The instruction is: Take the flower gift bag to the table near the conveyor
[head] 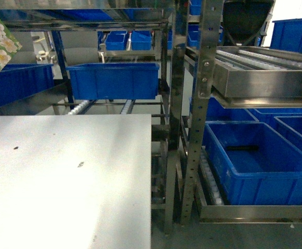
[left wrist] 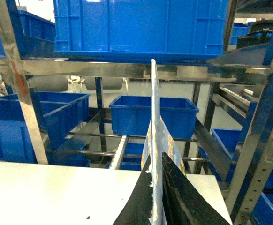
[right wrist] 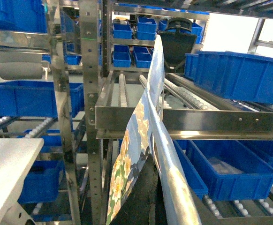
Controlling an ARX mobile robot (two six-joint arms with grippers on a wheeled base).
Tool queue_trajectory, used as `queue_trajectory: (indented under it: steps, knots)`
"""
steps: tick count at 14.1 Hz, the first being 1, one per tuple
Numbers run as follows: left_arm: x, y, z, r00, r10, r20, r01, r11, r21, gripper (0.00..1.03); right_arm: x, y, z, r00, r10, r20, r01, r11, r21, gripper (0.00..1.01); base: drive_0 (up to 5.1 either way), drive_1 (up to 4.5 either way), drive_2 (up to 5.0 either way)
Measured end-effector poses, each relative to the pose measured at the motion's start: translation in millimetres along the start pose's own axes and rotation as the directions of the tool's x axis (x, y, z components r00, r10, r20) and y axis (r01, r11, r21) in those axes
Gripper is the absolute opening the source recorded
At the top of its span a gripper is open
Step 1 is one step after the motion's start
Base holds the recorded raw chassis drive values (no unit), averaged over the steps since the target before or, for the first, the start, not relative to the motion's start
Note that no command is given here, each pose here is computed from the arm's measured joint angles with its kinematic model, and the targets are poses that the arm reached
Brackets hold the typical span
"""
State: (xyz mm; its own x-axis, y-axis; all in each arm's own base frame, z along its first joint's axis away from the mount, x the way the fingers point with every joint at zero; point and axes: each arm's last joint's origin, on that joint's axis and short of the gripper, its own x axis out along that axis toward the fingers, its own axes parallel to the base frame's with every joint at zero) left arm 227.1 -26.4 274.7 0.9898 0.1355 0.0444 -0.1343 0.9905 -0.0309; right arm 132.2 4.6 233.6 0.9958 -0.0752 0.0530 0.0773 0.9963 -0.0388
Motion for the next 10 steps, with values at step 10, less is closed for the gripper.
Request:
queue_trajectory:
  steps: [10]
  knots:
    - [0.1,0.3,-0.1,1.0,0.002,-0.001,-0.002,1.0,0.0,0.03,0.0,0.0,0.0,1.0,0.0,0.0,0.0,1.0,0.0,0.02,-5.1,2.35,2.4]
